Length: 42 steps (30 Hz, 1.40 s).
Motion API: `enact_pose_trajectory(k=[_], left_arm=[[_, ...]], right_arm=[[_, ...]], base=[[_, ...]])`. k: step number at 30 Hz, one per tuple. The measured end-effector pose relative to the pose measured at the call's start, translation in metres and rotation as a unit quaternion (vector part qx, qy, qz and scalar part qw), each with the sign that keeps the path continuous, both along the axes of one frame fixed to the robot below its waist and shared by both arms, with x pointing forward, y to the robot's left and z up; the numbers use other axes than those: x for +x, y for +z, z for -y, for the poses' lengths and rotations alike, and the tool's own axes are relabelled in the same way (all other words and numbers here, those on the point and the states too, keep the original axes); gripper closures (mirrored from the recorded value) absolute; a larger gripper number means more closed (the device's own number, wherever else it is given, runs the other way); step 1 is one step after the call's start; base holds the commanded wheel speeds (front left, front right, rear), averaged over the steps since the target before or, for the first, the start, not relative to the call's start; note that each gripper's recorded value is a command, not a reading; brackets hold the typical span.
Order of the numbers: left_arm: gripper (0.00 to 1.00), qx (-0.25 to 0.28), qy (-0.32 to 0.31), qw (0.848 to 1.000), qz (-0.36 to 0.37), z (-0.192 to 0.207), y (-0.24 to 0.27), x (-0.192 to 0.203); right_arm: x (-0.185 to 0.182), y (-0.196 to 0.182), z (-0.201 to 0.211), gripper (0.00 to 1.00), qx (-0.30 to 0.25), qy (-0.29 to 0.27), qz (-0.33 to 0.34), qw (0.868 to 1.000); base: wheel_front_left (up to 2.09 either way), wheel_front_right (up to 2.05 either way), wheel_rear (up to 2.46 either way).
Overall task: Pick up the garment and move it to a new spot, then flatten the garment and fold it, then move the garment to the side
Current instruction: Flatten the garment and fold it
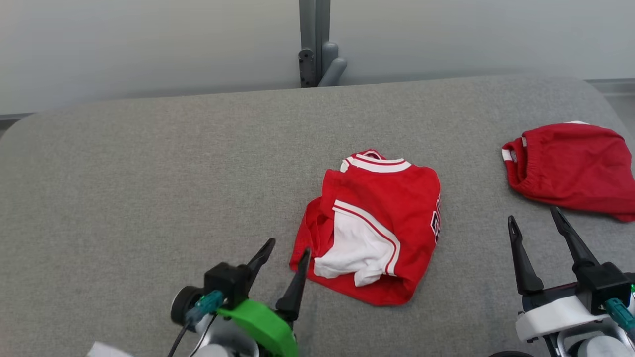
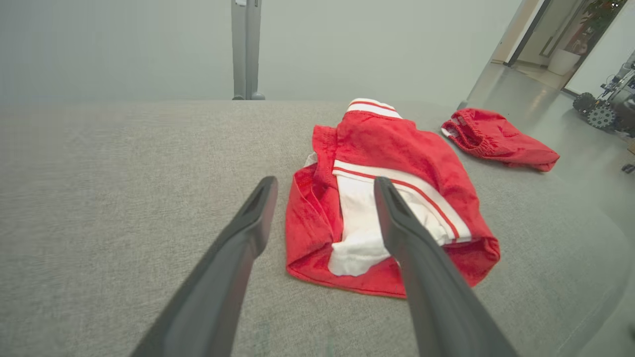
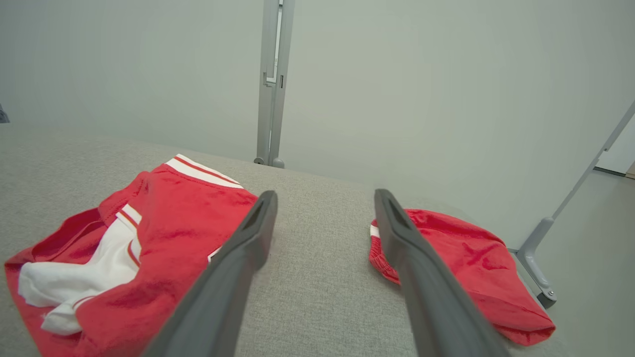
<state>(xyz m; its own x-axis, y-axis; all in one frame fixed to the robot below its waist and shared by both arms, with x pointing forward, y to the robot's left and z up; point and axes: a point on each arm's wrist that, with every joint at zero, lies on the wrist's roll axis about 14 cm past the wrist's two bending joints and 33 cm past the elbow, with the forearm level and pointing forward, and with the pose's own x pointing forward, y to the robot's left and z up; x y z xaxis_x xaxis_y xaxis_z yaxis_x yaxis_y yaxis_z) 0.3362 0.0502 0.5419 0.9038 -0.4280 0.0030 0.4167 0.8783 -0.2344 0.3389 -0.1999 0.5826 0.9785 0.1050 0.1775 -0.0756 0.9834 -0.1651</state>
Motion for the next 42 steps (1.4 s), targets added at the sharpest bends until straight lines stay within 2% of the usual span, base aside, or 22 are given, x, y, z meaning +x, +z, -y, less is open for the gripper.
enact_pose_trajectory(k=[3,6,12,19,30,31,32,34,35,39,42], left_arm=[[0.0,0.005,-0.058,0.997,-0.041,0.033,-0.008,0.009],[0.0,-0.01,-0.098,0.991,-0.089,0.057,-0.019,0.018],[0.0,0.009,-0.145,0.974,-0.175,0.085,-0.058,0.024],[0.0,0.04,-0.148,0.96,-0.235,0.088,-0.1,0.028],[0.0,0.044,-0.12,0.962,-0.241,0.071,-0.108,0.033],[0.11,0.041,-0.122,0.961,-0.243,0.072,-0.107,0.032],[0.11,0.041,-0.127,0.961,-0.244,0.074,-0.107,0.03],[0.96,0.03,-0.131,0.96,-0.247,0.076,-0.106,0.029],[1.0,0.024,-0.136,0.959,-0.249,0.078,-0.105,0.027],[1.0,-0.006,-0.144,0.959,-0.244,0.087,-0.094,0.028],[1.0,-0.049,-0.137,0.962,-0.23,0.088,-0.074,0.039]], right_arm=[[0.006,0.0,-0.003,0.0,0.001,0.002,0.0,1.0],[0.013,-0.002,-0.007,0.0,0.007,0.004,-0.003,1.0],[0.017,-0.016,0.001,0.0,0.011,-0.014,-0.023,1.0],[0.015,-0.032,0.017,0.0,0.011,-0.044,-0.049,0.998],[0.02,-0.033,0.009,0.0,0.013,-0.033,-0.049,0.998],[0.021,-0.033,0.009,0.0,0.013,-0.032,-0.049,0.998],[0.021,-0.033,0.008,0.0,0.013,-0.031,-0.049,0.998],[0.021,-0.032,0.008,0.0,0.013,-0.03,-0.048,0.998],[0.02,-0.032,0.008,0.0,0.013,-0.03,-0.048,0.998],[0.02,-0.033,0.008,0.0,0.012,-0.03,-0.05,0.998],[0.019,-0.033,0.009,0.0,0.011,-0.031,-0.049,0.998]], base=[[0.0,0.0,0.0],[0.0,0.0,0.0],[0.0,0.0,0.0],[0.0,0.0,0.0],[0.0,0.0,0.0],[0.0,0.0,0.0],[0.0,0.0,0.0],[0.0,0.0,0.0],[0.0,0.0,0.0],[0.0,0.0,0.0],[0.0,0.0,0.0]])
